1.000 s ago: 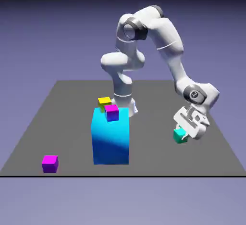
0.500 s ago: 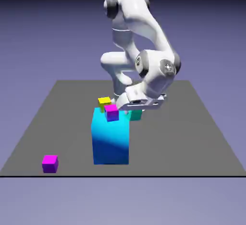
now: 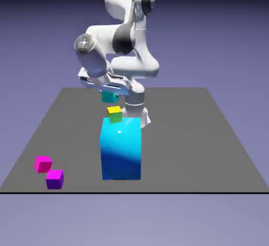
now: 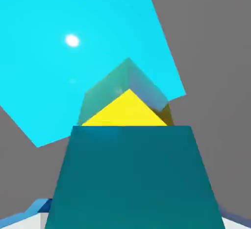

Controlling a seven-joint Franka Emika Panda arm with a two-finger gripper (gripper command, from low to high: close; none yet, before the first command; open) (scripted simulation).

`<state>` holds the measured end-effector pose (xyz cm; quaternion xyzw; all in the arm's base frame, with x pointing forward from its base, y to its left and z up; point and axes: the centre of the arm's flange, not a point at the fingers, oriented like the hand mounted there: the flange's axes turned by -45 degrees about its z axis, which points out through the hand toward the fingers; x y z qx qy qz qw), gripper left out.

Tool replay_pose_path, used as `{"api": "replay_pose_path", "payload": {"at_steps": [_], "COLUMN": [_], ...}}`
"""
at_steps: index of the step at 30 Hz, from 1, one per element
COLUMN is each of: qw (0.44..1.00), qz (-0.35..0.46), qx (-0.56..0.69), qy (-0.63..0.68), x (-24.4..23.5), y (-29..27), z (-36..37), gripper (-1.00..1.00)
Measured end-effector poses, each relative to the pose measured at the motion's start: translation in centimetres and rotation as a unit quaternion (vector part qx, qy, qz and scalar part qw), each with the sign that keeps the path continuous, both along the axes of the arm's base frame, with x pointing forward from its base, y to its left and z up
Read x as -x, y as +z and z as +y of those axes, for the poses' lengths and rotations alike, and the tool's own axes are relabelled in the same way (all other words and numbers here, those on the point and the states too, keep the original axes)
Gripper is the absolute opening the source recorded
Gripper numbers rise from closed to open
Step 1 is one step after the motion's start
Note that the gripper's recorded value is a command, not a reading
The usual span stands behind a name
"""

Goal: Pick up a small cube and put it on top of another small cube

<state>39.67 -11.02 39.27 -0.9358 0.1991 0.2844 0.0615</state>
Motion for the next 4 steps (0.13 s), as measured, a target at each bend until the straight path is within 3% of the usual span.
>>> {"api": "replay_pose_path", "payload": {"at_steps": [1, 2, 4], "qw": [1.000, 1.000, 1.000], "qz": [0.000, 0.000, 0.000], "qx": [0.000, 0.000, 0.001], "qy": [0.000, 0.000, 0.001], "x": [0.54, 0.73, 0.74], "y": [-1.13, -1.51, -1.52], "z": [0.23, 0.31, 0.29], "gripper": [-1.00, 1.00, 1.00]}}
